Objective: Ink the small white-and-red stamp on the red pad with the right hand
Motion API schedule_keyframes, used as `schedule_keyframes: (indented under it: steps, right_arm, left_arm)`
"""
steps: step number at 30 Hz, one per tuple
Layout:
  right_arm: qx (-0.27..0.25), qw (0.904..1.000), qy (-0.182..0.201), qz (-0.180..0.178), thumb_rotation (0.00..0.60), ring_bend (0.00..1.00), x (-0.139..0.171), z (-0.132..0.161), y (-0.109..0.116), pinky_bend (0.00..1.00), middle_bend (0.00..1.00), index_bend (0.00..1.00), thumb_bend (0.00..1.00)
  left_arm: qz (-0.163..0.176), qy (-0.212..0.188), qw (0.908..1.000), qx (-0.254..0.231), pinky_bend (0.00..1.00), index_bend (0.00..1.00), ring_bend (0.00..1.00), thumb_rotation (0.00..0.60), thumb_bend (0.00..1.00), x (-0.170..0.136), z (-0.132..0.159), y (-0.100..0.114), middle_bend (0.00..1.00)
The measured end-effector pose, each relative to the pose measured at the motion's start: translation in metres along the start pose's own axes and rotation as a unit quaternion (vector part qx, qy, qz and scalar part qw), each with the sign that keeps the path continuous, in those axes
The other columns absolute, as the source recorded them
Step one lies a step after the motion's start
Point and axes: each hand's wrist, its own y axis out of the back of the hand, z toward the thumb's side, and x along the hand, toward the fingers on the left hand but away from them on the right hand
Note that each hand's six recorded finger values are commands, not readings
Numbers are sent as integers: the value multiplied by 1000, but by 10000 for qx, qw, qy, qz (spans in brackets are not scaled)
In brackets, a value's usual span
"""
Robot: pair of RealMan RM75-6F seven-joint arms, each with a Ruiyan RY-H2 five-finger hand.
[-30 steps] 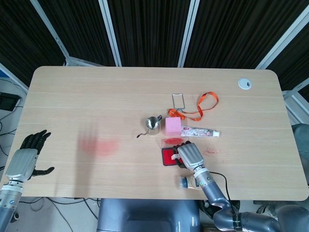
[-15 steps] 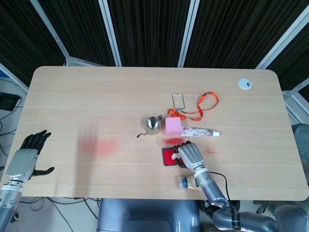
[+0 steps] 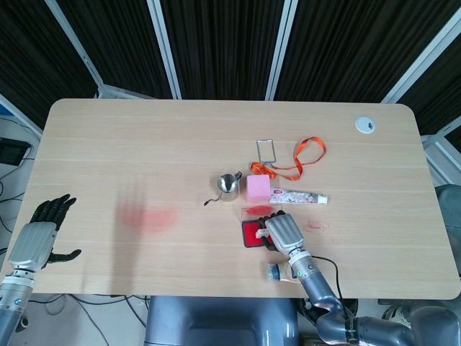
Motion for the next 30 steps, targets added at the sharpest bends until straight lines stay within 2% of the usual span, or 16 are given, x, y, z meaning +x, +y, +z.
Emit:
schedule_keyframes:
  steps: [11,30]
  right_arm:
    - [38,9999,-1,-139,600,476,-1,1,10,371,704,820,625]
    - [134,9999,-55,-32,600,476,1,-4,-7,371,710,824,626]
  left_arm:
    - [-9,-6,10000,4,0,0,0,600,1,0,0,0,0]
    - [-27,-2,10000,1,0,0,0,600,1,0,0,-1,0]
